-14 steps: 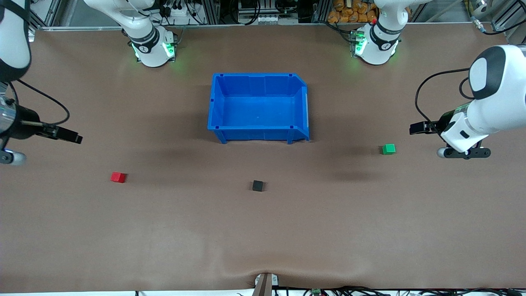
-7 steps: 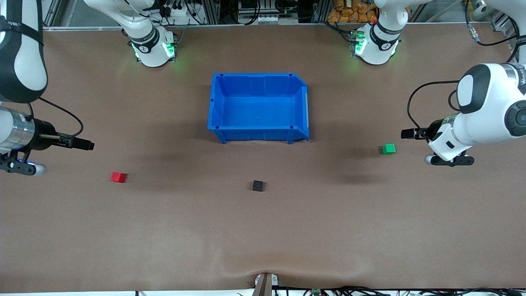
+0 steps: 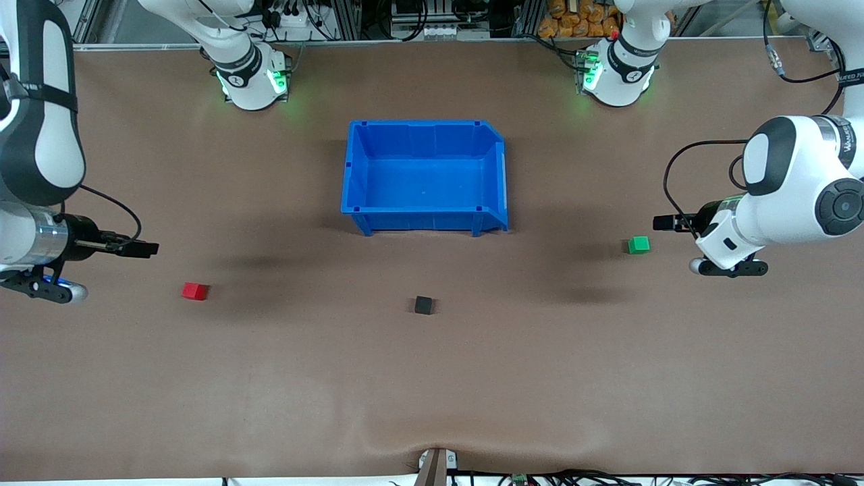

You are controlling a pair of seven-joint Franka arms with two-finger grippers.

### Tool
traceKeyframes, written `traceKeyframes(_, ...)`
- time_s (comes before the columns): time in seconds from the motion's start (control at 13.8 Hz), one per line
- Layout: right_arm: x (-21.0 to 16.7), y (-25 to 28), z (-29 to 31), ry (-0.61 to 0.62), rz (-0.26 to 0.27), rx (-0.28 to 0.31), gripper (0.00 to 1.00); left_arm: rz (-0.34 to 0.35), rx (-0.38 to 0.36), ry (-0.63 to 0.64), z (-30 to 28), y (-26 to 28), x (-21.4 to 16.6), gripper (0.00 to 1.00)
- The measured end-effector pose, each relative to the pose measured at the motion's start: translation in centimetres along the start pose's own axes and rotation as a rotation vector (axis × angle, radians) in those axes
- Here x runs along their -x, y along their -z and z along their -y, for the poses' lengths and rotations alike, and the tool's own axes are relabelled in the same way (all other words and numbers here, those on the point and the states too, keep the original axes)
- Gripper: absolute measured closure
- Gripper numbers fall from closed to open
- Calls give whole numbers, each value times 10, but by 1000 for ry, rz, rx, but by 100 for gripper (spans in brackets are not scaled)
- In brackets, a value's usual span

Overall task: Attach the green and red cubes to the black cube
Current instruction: 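Lower the right gripper over the red cube while the left gripper lowers over green, then close the right gripper on the red cube while the left gripper grips green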

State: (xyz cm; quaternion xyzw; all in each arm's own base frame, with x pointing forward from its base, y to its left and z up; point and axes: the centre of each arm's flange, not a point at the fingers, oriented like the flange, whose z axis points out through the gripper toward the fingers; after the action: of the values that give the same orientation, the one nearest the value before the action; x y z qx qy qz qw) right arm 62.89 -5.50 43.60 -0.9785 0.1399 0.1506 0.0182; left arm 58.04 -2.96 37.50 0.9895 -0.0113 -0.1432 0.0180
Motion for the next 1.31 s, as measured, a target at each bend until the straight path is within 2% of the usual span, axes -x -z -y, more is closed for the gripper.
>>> traceKeyframes(0.36,-37,-78,-9,-10,115,20,0,20,17,-2,1,-39,-21,0)
traceKeyframes(0.65,-59,-119,4,8,110,29,0,41,39,-2,3,-87,-43,0)
traceKeyframes(0.73,-63,-124,7,11,94,29,0,43,39,-3,3,-93,-45,0)
traceKeyframes(0.94,-80,-143,9,11,-21,16,0,52,31,-7,5,-108,-50,0)
traceKeyframes(1.16,-87,-185,3,10,-116,13,0,71,35,6,14,-121,-52,0)
traceKeyframes(1.31,-85,-210,-1,21,-154,15,0,93,41,32,20,-137,-55,0)
